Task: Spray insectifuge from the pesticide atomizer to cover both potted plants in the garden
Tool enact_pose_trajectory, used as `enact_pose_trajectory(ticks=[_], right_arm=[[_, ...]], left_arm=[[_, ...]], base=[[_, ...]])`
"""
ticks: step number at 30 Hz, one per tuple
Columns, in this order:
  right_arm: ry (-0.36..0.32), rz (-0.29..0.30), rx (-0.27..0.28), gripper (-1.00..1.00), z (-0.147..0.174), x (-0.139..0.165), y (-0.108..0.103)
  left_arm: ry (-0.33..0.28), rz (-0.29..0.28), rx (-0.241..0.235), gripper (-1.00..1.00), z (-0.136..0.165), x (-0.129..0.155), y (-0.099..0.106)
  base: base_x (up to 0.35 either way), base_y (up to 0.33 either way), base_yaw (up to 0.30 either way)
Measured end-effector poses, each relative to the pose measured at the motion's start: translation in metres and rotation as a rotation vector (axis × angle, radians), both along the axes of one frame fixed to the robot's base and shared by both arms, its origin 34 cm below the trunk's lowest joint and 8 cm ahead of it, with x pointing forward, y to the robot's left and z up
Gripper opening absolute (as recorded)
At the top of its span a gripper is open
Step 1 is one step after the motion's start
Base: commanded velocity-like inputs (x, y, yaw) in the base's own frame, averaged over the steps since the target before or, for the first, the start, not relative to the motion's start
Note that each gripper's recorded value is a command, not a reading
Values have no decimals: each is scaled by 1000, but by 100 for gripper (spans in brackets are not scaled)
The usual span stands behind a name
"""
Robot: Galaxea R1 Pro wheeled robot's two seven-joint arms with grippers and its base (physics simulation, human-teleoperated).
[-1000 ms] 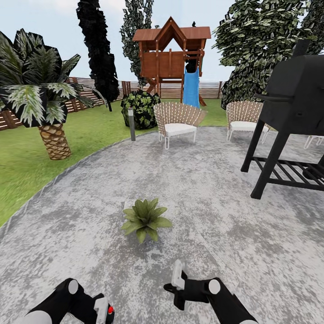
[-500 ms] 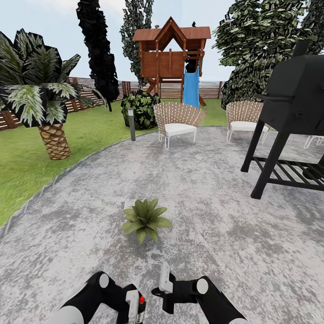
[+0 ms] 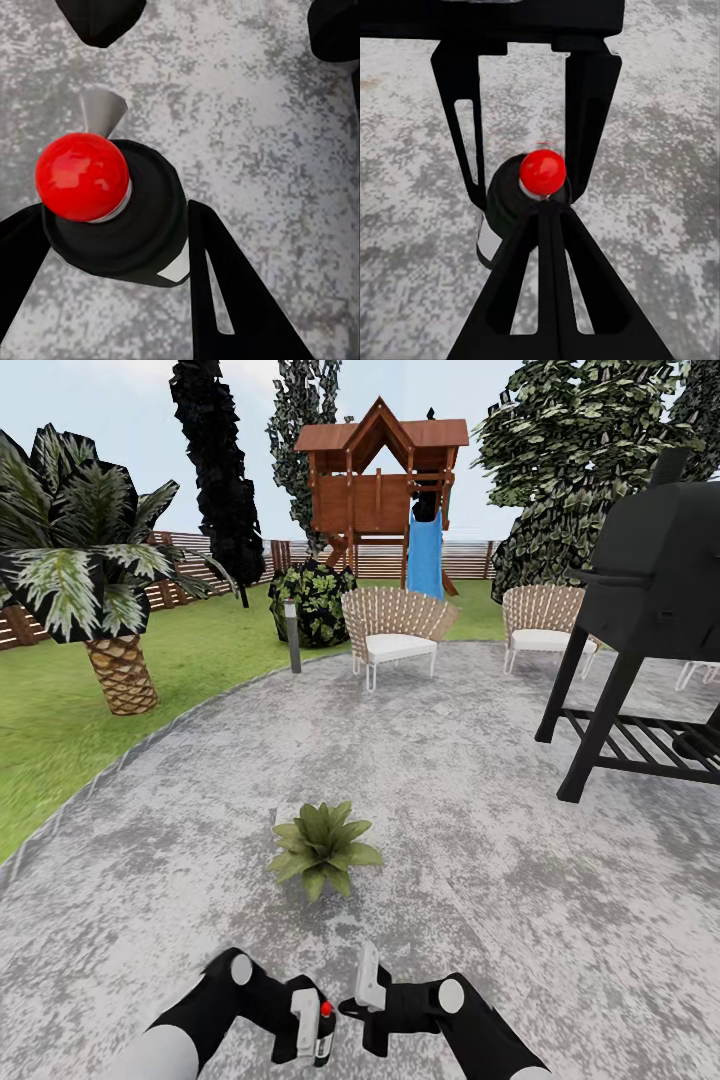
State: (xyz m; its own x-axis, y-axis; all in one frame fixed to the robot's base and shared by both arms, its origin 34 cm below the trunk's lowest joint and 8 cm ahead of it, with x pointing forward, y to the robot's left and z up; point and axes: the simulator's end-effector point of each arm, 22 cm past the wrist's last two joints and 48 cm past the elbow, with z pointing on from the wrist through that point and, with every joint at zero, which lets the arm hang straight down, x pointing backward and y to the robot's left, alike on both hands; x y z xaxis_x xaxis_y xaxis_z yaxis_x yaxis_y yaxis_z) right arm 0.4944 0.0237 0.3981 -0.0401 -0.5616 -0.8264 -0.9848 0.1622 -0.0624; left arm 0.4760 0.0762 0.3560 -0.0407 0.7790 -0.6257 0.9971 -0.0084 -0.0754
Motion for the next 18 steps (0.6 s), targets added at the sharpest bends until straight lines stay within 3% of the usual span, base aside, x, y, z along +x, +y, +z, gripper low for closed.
enact_pose_trajectory(ticks=[18], right_arm=[[-4, 0, -1, -100, 0, 1, -1]], left_arm=[[14, -23, -17, -100, 3, -6, -12]], base=[[0, 0, 0]])
